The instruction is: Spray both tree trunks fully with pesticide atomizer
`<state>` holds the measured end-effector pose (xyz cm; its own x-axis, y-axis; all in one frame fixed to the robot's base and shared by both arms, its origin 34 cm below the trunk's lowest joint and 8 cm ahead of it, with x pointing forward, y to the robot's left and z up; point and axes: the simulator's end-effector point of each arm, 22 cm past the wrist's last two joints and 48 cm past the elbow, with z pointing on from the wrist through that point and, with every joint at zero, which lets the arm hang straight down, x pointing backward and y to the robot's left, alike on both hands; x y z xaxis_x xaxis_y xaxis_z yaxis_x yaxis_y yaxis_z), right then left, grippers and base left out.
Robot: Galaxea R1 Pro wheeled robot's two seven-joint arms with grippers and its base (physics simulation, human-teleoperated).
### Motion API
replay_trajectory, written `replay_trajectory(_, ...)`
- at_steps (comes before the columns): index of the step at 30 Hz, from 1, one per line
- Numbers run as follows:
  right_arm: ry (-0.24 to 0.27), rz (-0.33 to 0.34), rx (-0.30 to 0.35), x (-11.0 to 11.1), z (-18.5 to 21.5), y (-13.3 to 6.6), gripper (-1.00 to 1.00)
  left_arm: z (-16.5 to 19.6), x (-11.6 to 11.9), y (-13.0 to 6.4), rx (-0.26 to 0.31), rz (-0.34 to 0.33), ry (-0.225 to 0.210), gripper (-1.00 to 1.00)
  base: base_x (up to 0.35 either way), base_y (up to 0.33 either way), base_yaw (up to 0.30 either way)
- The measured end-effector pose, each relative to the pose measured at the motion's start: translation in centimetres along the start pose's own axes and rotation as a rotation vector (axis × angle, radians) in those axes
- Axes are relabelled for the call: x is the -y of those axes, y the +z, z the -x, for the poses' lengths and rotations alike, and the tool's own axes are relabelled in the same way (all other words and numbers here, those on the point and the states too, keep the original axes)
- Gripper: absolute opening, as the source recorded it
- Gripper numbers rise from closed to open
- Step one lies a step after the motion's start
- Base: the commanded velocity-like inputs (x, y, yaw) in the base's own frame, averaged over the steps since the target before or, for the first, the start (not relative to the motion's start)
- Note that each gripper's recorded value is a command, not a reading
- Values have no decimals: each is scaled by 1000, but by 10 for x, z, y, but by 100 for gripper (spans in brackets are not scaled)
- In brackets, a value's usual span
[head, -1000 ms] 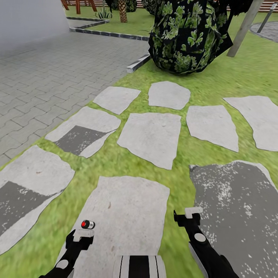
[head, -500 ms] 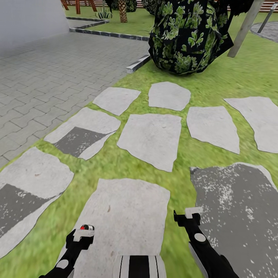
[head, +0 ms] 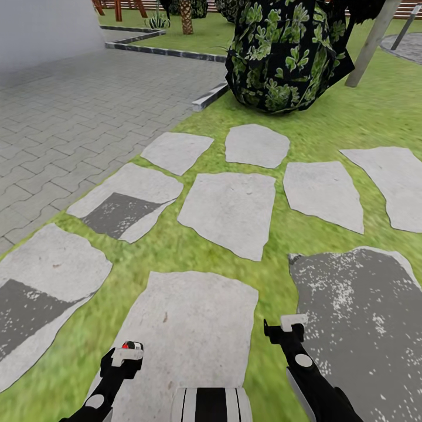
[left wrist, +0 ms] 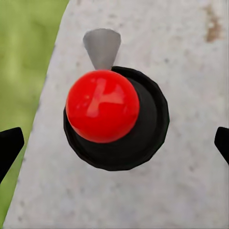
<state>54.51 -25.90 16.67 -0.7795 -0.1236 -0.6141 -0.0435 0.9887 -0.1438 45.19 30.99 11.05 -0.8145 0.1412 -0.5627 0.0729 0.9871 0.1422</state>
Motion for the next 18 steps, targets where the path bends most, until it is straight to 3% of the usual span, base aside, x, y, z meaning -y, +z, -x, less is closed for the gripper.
replay_trajectory(18,-1,-1,3,1,2,-1,100,4,-2,-1,9,5,-4,100,0,0,0)
